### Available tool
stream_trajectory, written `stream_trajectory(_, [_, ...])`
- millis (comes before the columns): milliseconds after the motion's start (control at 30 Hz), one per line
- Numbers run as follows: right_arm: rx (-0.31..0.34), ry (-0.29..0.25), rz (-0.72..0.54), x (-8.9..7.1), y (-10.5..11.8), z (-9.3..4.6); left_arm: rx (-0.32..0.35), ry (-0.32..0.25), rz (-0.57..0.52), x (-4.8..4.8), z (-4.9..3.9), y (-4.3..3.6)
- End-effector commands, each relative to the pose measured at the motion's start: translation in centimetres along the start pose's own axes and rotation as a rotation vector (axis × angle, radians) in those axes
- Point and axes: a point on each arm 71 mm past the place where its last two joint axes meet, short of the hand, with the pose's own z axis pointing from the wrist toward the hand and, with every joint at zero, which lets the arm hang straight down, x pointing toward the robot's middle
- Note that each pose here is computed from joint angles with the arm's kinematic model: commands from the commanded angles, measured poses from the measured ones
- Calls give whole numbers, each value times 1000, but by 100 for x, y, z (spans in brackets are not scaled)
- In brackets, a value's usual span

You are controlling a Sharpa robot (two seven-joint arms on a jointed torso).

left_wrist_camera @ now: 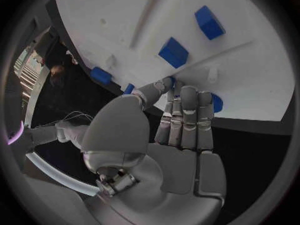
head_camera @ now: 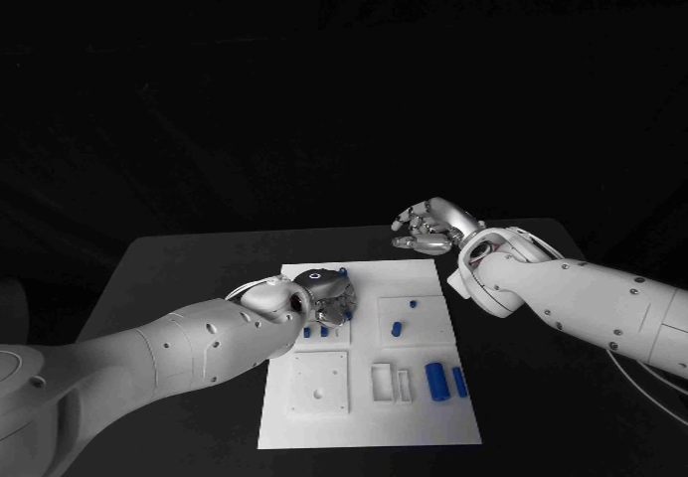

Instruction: Assemble the parts on the task board

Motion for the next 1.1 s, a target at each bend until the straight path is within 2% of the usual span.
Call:
stream_trajectory(33, [-11, 10, -2, 7, 15, 0, -15, 27, -7, 59, 8, -15])
stream_trajectory(400, [-12, 10, -3, 7, 18, 0, -12, 23, -14, 61, 29, -46])
stream_trajectory(833, [-11, 10, -3, 3, 14, 0, -50, 46, 2, 75, 22, 26])
stream_trajectory(1100, [-12, 10, -4, 2, 13, 0, -54, 31, 11, 63, 32, 25])
